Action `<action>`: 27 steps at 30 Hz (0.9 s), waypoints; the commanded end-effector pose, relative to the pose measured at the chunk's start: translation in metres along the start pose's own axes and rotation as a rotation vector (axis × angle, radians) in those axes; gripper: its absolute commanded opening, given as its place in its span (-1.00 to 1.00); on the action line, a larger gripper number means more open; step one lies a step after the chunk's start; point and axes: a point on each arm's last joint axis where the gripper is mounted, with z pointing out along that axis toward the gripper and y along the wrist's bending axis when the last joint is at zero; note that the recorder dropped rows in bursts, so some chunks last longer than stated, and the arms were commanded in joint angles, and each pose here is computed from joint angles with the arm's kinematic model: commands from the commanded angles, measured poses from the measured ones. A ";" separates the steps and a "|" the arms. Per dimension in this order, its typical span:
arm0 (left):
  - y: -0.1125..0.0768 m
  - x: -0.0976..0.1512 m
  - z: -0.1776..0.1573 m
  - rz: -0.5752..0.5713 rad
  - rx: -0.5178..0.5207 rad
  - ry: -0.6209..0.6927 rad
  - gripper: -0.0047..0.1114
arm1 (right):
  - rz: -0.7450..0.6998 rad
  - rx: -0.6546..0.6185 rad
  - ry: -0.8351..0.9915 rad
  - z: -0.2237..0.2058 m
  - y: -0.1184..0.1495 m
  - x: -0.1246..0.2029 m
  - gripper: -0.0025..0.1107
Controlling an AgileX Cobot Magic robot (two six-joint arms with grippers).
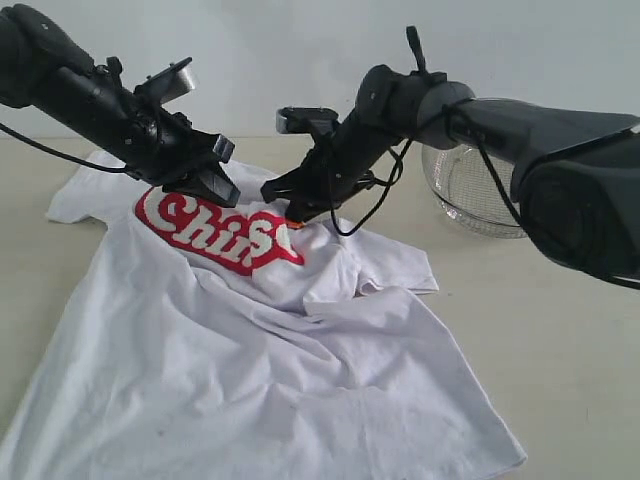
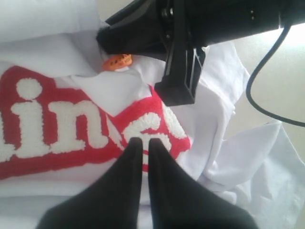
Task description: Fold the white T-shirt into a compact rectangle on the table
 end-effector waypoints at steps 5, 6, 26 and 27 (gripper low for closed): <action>-0.003 -0.002 -0.002 0.002 0.000 -0.006 -0.84 | -0.090 0.108 -0.073 -0.013 -0.006 -0.017 -0.96; -0.003 -0.002 -0.002 0.002 0.000 -0.006 -0.84 | -0.094 0.109 -0.088 -0.016 -0.005 -0.021 -0.96; -0.003 -0.002 -0.002 0.002 0.003 -0.002 -0.84 | -0.240 0.122 -0.319 -0.045 0.006 -0.058 -0.96; -0.003 -0.002 -0.002 0.002 0.003 -0.002 -0.84 | -0.253 0.127 -0.323 -0.045 0.006 -0.058 -0.96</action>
